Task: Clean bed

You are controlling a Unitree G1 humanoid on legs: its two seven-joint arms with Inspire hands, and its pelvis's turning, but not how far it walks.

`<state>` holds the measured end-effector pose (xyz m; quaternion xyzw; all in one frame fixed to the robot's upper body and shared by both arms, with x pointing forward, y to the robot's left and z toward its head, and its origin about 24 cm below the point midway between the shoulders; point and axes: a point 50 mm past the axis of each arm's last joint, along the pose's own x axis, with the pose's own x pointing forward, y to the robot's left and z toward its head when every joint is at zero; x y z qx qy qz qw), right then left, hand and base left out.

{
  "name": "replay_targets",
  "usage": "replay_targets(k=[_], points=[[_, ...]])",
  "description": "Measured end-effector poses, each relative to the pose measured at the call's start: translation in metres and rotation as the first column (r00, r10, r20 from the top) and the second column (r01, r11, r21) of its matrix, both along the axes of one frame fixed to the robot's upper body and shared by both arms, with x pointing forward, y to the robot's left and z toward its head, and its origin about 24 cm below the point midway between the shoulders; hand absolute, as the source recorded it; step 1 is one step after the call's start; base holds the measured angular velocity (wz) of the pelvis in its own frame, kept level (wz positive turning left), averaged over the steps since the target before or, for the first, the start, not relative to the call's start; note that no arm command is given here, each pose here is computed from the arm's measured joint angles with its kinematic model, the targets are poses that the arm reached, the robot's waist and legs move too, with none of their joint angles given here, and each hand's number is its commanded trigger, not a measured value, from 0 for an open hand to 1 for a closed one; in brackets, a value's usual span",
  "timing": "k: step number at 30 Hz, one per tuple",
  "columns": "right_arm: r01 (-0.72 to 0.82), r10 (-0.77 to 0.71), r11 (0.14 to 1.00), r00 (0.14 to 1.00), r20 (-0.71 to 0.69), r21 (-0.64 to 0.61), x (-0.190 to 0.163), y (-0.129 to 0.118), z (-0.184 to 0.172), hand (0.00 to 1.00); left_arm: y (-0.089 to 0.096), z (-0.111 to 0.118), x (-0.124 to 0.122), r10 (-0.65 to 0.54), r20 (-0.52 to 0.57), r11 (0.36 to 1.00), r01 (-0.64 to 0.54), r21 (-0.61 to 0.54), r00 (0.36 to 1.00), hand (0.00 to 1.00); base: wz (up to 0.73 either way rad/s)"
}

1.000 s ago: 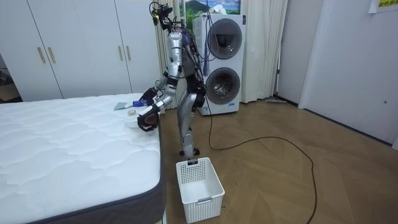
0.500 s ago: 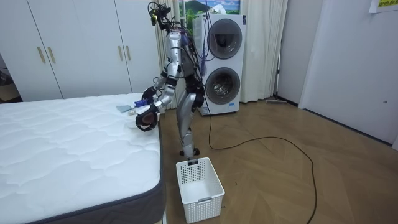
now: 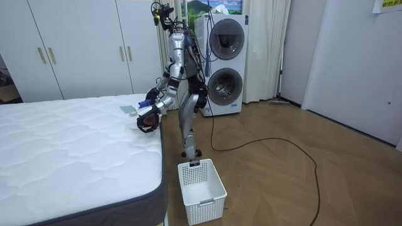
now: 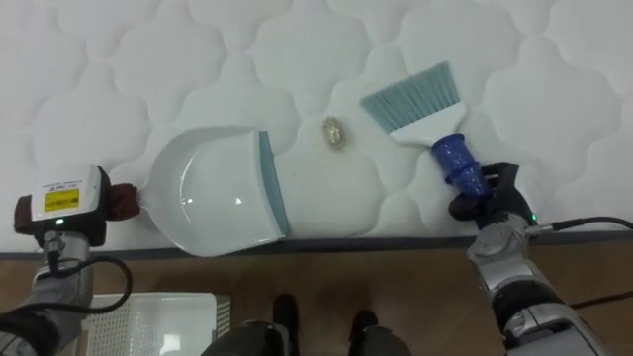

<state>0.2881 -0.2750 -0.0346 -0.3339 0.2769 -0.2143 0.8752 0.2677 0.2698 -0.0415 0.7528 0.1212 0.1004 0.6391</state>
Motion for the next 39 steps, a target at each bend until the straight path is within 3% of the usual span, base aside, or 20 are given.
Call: replay_targets(k=[8,14,23,26,31,39], points=[[0.017,-0.017,1.0,1.0,-0.011,-0.016,0.001,-0.004,0.002,1.0,0.002,0.003,0.002,-0.001,0.009,1.0,0.001,0.008,1.0,1.0,0.01],[-0.014,0.011,0.995,1.0,-0.024,-0.1,0.003,-0.012,0.009,1.0,0.003,0.011,0.009,-0.038,0.023,0.998,0.036,0.054,0.999,1.0,0.0],[-0.124,0.071,0.892,0.988,-0.136,-0.436,0.003,-0.051,0.035,1.0,0.013,0.021,0.012,-0.035,0.037,0.991,0.03,0.128,0.999,1.0,-0.06],[-0.186,0.101,0.814,0.978,-0.181,-0.551,0.01,-0.056,0.048,1.0,0.019,0.026,0.014,-0.042,0.043,0.987,0.035,0.159,0.998,1.0,-0.04],[-0.297,0.158,0.611,0.954,-0.255,-0.734,0.022,-0.057,0.067,1.0,0.024,0.033,0.016,-0.053,0.056,0.978,0.041,0.202,0.997,1.0,-0.02],[-0.387,0.204,0.353,0.92,-0.333,-0.852,0.04,-0.048,0.093,1.0,0.026,0.036,0.017,-0.05,0.062,0.975,0.035,0.219,0.997,1.0,-0.1]])
